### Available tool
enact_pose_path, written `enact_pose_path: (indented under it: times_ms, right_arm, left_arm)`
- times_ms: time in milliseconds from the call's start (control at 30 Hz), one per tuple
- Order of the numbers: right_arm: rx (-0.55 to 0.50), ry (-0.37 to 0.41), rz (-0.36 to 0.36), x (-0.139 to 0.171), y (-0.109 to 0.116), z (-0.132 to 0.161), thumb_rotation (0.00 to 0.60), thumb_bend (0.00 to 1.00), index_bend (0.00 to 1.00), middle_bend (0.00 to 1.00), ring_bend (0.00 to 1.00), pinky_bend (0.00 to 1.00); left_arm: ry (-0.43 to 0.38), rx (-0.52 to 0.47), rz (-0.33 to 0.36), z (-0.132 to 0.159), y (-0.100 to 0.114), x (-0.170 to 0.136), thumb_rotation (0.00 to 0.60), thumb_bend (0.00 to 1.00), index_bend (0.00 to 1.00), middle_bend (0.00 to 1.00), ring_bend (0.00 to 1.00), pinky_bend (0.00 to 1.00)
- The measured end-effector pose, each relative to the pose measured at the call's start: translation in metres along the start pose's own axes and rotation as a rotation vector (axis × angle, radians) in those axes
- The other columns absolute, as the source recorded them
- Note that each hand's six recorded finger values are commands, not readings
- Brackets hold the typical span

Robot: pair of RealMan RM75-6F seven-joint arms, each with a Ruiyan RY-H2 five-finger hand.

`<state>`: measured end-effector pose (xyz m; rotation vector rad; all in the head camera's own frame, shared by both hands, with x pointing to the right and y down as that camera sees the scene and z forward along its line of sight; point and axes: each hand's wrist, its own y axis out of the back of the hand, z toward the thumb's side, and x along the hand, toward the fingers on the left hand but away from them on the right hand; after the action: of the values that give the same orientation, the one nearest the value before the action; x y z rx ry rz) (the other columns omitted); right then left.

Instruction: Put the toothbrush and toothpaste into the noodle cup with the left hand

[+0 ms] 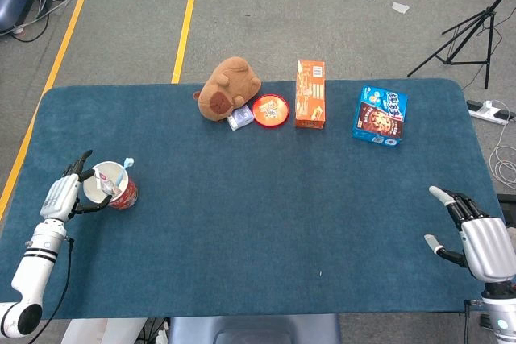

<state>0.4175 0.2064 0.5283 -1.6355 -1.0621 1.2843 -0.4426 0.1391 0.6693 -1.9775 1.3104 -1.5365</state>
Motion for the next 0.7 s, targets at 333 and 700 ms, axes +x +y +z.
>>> enact_pose_path:
  times_ms: [333,700]
  right_arm:
    - [-0.001,-0.001,0.001,0.0000,-0.0003,-0.0004,0.600,0.16,0.19,0.26,0.24,0.60]
    - [-0.002,-0.001,0.001,0.0000,-0.0007,-0.0010,0.600,0.16,0.19,0.26,0.24,0.60]
  left_arm:
    - [0.004,0.005,-0.004,-0.0014,-0.0009,-0.0005,0.600,0.38,0.41,0.00,0.00,0.00]
    - [0.007,0.003,-0.004,-0.0026,-0.0009,-0.0009,0.600,0.38,0.39,0.00,0.00,0.00]
